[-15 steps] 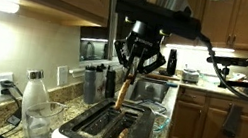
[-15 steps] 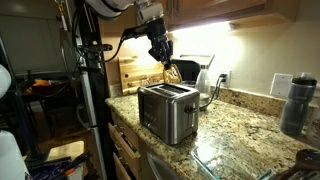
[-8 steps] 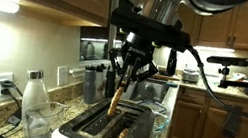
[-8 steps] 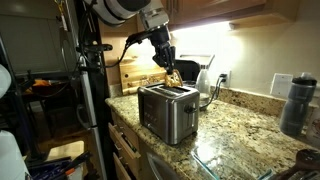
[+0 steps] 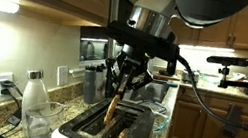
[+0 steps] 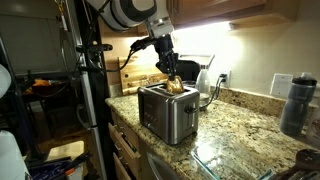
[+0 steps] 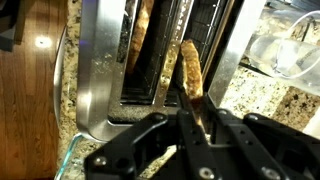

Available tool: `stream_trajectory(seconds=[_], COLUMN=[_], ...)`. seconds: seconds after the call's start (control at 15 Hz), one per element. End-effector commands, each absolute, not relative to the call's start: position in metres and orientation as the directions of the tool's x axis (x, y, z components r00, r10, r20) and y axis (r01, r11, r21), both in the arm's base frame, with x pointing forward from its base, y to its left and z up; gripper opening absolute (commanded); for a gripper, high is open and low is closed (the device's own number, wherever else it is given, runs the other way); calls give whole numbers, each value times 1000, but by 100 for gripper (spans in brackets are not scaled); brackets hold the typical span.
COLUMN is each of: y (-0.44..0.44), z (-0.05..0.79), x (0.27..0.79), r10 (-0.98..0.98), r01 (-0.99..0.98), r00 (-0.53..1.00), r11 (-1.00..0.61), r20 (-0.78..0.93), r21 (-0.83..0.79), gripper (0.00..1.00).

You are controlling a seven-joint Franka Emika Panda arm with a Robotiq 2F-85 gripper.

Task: Put the slices of bread in the toaster

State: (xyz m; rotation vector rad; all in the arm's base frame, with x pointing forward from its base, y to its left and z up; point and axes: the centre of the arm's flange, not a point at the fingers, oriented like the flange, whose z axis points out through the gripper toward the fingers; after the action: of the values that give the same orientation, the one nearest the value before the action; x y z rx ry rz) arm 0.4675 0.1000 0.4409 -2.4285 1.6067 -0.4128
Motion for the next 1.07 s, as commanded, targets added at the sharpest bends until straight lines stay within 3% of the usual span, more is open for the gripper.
stream_trajectory(seconds=[0.0, 0.07, 0.67, 1.0], y=[95, 95, 92, 95], z=[435, 435, 433, 434], x=[468, 468, 465, 471], r10=[-924, -925, -929, -928], r01=[-861, -861, -868, -876], r00=[370, 369, 360, 359], r11=[-379, -377, -368, -371], r20=[94, 92, 88, 97], r21=[-339, -340, -333, -309], gripper=[22, 40, 96, 100])
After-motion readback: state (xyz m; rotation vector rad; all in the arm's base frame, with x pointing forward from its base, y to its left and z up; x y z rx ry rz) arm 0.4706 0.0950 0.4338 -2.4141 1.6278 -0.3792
